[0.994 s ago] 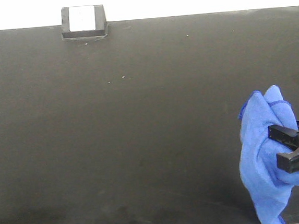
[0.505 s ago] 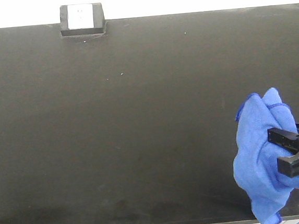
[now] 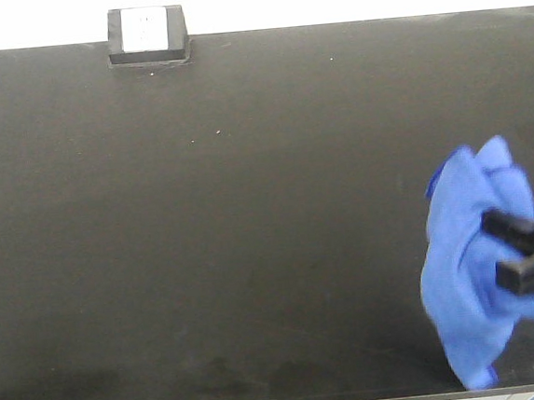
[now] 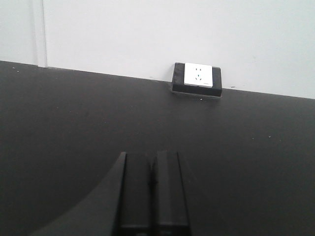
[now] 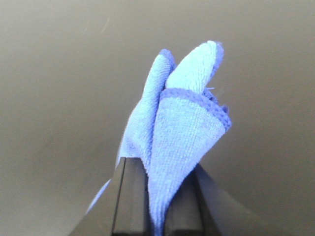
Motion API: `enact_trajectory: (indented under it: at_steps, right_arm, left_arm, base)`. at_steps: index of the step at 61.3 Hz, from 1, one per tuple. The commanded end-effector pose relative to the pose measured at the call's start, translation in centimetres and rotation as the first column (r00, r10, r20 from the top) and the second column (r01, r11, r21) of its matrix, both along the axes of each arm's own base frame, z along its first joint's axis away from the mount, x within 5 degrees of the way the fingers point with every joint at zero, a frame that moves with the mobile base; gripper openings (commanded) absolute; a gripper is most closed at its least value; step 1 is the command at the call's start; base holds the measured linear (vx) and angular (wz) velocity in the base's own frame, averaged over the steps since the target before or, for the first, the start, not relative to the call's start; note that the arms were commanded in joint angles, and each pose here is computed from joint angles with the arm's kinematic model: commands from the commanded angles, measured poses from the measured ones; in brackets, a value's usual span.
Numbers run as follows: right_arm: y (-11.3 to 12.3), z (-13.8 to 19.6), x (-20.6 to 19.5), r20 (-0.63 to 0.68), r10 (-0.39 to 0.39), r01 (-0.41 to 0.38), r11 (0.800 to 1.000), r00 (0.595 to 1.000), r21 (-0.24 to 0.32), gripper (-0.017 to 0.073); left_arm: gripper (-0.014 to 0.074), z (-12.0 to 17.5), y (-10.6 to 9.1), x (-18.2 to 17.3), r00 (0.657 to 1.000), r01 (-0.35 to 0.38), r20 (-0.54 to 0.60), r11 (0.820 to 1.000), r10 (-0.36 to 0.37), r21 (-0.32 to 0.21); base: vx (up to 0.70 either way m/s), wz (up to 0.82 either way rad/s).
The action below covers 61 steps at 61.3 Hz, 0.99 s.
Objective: Wipe right workspace with blue cloth
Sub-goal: 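Lower the held cloth toward the black countertop with the right gripper, then press the cloth down and drag it across the countertop with the right gripper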
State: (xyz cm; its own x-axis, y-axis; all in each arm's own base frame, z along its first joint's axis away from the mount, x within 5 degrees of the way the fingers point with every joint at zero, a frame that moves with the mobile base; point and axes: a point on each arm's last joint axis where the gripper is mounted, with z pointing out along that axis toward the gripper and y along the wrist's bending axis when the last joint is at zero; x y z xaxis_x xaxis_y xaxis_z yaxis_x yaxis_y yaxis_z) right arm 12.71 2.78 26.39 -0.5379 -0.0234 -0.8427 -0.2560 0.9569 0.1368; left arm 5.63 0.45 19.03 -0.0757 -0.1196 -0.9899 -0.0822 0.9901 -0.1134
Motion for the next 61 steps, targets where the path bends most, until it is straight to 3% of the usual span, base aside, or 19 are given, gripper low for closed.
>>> enact_trajectory:
  at_steps: [1,8,14,26,31,37,43,55,61]
  right_arm:
    - [-1.1,1.0,1.3,0.181,-0.102,0.112,0.993,0.978,-0.045,0.0002]
    - [-2.3,-0.6,2.5,0.258,-0.191,0.228,0.966,0.947,-0.12,0.0002]
    - [-2.8,-3.1,3.8,0.193,-0.244,0.276,0.947,0.951,-0.163,0.0002]
    - [-2.8,-7.9,6.7,-0.04,-0.25,0.233,0.939,0.967,-0.253,0.0002]
    - [-2.2,-9.1,8.3,-0.112,-0.225,0.188,0.945,0.968,-0.269,0.0002]
    - [-0.7,-10.1,10.0,-0.182,-0.173,0.123,0.958,0.968,-0.259,0.0002]
    - [2.1,-10.5,11.4,-0.229,-0.098,0.048,0.975,0.969,-0.215,0.0002]
    - [10.9,-9.5,12.5,-0.209,0.109,-0.133,0.986,0.972,-0.105,0.0002]
    - [14.4,-8.9,12.5,-0.196,0.147,-0.155,0.988,0.969,-0.026,0.0002]
  left_arm:
    - [-0.0006,-0.2,-0.1,0.0,0.998,0.009,0.069,1.0,-0.009,-0.004]
    - [-0.0006,-0.2,-0.1,0.0,0.998,0.009,0.069,1.0,-0.009,-0.004]
    - [-0.0006,-0.2,-0.1,0.0,0.998,0.009,0.069,1.0,-0.009,-0.004]
    - [-0.0006,-0.2,-0.1,0.0,0.998,0.009,0.069,1.0,-0.009,-0.004]
    - [-0.0006,-0.2,-0.1,0.0,0.998,0.009,0.069,1.0,-0.009,-0.004]
    - [-0.0006,-0.2,-0.1,0.0,0.998,0.009,0.069,1.0,-0.009,-0.004]
    - [-0.0006,-0.2,-0.1,0.0,0.998,0.009,0.069,1.0,-0.009,-0.004]
    - [-0.0006,-0.2,-0.1,0.0,0.998,0.009,0.069,1.0,-0.009,-0.004]
    - [-0.0006,-0.2,-0.1,0.0,0.998,0.009,0.069,1.0,-0.009,-0.004]
  base:
    - [0.0,0.0]
    - [0.0,0.0]
    - [0.0,0.0]
    - [0.0,0.0]
    - [0.0,0.0]
    - [0.0,0.0]
    - [0.0,0.0]
    - [0.0,0.0]
    - [0.0,0.0]
